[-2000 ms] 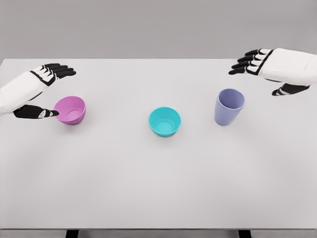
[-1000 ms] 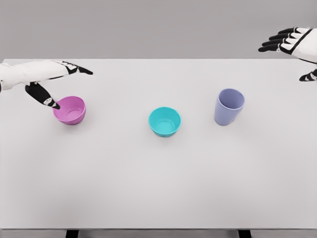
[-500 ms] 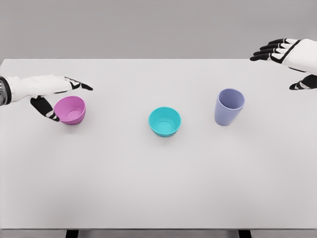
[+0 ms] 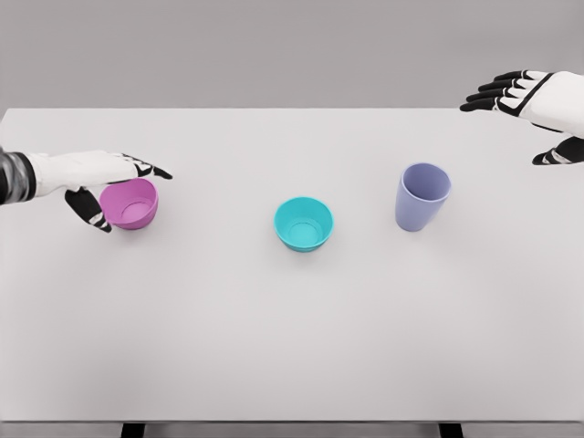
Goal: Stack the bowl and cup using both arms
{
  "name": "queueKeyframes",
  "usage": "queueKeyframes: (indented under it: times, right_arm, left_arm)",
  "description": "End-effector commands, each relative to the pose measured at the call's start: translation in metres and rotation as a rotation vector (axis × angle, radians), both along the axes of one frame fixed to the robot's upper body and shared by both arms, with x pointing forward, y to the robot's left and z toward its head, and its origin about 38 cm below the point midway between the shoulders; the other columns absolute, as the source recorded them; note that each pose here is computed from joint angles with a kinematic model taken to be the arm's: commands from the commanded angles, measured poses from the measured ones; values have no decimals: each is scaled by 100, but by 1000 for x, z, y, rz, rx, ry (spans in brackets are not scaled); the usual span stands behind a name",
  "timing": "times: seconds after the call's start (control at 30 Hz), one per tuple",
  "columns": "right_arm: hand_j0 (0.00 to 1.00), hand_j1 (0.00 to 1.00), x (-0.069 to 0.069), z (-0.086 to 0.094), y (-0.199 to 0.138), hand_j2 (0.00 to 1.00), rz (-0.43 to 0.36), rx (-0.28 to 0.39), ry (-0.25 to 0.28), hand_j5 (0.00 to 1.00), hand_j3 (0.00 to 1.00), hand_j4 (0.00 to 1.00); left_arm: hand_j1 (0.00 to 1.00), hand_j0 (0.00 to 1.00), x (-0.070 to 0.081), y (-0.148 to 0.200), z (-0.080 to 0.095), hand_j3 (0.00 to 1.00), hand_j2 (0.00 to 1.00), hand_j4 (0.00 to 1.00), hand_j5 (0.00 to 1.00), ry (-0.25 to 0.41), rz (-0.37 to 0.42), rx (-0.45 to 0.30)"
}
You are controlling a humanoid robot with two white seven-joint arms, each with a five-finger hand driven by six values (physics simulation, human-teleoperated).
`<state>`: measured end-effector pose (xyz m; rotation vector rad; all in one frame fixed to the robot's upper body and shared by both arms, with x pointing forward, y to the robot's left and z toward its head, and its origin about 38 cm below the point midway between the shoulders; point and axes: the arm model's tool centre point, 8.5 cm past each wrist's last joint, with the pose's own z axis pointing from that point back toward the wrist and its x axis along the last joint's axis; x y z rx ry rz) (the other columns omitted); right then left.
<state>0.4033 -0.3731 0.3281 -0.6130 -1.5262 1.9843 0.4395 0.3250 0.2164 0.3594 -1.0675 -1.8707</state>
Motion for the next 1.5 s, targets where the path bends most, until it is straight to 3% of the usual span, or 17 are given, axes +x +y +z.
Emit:
queueKeyframes:
  times: [0.0, 0.57, 0.8, 1.03, 1.13, 1.27, 1.47]
  right_arm:
    - [100, 100, 0, 1, 0, 100, -2, 5, 1, 100, 100, 100]
    - [100, 100, 2, -3, 2, 100, 2, 19, 5, 100, 100, 100]
    - [100, 100, 5, 17, 1, 100, -1, 17, -41, 100, 100, 100]
    - [100, 100, 10, -3, 17, 100, 30, 56, -6, 100, 100, 100]
    - [100, 100, 7, 8, 2, 100, 0, 12, -17, 100, 100, 100]
    - [100, 100, 4, -3, -5, 100, -18, -1, 15, 100, 100, 100]
    - [100, 100, 5, -6, 0, 100, -8, 14, 18, 100, 100, 100]
  left_arm:
    - [100, 100, 0, 0, -3, 100, 100, 100, 100, 6, 3, 2]
    - [100, 100, 7, -2, -15, 100, 100, 100, 100, -2, 1, 49]
    - [100, 100, 7, -4, -17, 100, 100, 100, 100, -2, 0, 54]
    - [100, 100, 9, -1, -20, 100, 100, 100, 100, 0, 7, 61]
    - [100, 100, 10, -3, -21, 100, 100, 100, 100, -5, 3, 71]
    - [100, 100, 11, -2, -23, 100, 100, 100, 100, -1, 7, 70]
    - [100, 100, 12, -1, -25, 100, 100, 100, 100, -1, 11, 75]
